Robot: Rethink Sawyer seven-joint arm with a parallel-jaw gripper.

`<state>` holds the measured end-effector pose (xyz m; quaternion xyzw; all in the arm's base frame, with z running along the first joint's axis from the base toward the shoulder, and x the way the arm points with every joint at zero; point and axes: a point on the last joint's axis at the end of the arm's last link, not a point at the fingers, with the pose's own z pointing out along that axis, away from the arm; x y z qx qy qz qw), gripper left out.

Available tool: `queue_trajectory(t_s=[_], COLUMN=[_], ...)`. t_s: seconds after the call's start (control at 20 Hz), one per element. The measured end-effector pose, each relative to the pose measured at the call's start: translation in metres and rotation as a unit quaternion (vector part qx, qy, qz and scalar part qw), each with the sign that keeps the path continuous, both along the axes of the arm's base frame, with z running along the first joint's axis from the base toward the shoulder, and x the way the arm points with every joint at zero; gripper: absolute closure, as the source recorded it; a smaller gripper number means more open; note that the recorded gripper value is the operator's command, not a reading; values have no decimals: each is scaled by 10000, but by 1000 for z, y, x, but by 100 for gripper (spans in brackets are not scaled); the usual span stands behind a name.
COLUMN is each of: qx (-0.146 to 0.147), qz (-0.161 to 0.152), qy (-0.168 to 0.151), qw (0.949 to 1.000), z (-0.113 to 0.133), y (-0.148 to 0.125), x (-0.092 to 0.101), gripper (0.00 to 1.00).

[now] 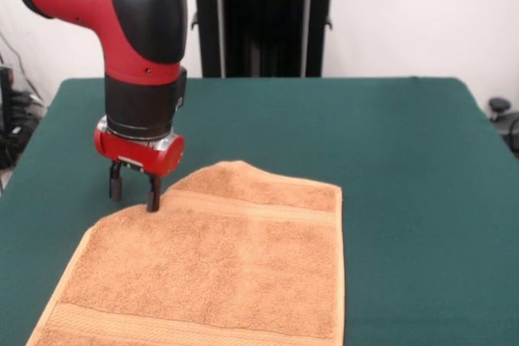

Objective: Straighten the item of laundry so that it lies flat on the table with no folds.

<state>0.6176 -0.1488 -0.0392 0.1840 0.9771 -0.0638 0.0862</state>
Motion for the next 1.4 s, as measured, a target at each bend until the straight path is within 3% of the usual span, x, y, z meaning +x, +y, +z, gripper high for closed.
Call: queue_trajectory(t_s=[0.45, 0.5, 1.4], qx=[-1, 20, 46], qz=[1, 11, 123], qy=[-1, -13, -76], qw=[10000, 10000, 9999], z=[0, 0, -2], y=[0, 2, 13], x=[0, 1, 7], gripper=[0, 100, 100])
